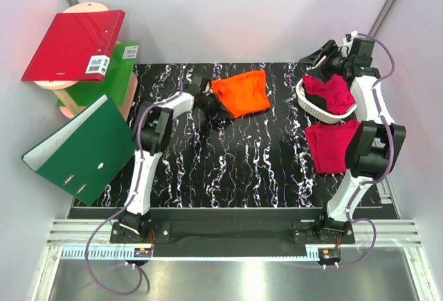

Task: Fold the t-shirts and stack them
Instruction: Smooth out wrinkles on the folded tshirt

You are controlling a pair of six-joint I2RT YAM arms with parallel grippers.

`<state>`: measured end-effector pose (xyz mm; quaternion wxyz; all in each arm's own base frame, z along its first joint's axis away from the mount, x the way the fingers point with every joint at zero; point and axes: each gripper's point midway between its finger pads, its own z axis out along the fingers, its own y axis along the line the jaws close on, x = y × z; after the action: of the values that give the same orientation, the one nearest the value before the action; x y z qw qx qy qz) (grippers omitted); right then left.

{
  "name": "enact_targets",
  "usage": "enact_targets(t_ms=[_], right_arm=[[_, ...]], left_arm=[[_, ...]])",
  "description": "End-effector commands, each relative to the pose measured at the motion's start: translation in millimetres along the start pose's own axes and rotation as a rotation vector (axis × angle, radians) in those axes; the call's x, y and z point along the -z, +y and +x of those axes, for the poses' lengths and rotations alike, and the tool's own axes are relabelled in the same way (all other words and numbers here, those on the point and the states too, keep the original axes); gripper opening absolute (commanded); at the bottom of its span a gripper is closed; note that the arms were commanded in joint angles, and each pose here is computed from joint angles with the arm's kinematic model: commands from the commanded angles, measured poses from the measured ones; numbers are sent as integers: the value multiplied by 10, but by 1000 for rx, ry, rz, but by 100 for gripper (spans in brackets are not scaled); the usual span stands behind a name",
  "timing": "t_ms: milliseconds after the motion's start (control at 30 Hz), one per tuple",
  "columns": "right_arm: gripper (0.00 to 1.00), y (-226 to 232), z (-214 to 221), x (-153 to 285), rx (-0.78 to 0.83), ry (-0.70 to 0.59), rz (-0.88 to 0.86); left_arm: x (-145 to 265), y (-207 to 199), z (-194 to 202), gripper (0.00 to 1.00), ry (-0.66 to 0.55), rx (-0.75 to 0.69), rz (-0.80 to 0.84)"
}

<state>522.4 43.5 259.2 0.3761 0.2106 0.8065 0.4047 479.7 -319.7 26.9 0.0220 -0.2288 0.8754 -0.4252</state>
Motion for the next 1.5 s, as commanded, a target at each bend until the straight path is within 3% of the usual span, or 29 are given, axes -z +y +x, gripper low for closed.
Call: enact_targets(t_ms=[0, 167, 200, 267, 300, 333, 467, 633, 700, 733, 900, 1167, 1467], right_arm=[[68, 223, 98, 166, 16, 16, -55], [68, 131, 234, 152, -6, 48, -45], [68, 115, 263, 144, -10, 56, -44], [68, 93, 317, 133, -17, 70, -45], [68, 83, 339, 128, -21, 76, -43], [68, 64, 368, 109, -23, 84, -42], [67, -25, 607, -43, -56, 174, -56], [63, -1, 1187, -424, -104, 393, -118], [62, 1, 1339, -510, -120, 454, -124], [61, 105, 1574, -645, -85, 515, -135], [58, -54, 1966, -857, -103, 631, -31], [54, -340, 2205, -1011, -68, 698, 90], [56, -458, 2227, -1152, -36, 685, 130]], left_arm=[[538, 77, 447, 0, 18, -101, -42], [941, 396, 756, 0, 16, -132, -108], [1001, 471, 825, 6, 39, -159, -135], [1135, 483, 901, 59, 38, -202, -157], [1205, 522, 945, 92, 41, -233, -178], [1271, 515, 958, 99, 29, -255, -190], [1606, 350, 1016, 99, -37, -356, -198], [1787, 247, 818, 99, -164, -390, -234], [1766, 231, 637, 99, -205, -390, -262], [1693, 219, 538, 99, -204, -384, -268], [1464, 307, 213, 99, -181, -381, -343], [1203, 271, -67, 99, -176, -362, -355], [1141, 129, -216, 99, -212, -344, -334]])
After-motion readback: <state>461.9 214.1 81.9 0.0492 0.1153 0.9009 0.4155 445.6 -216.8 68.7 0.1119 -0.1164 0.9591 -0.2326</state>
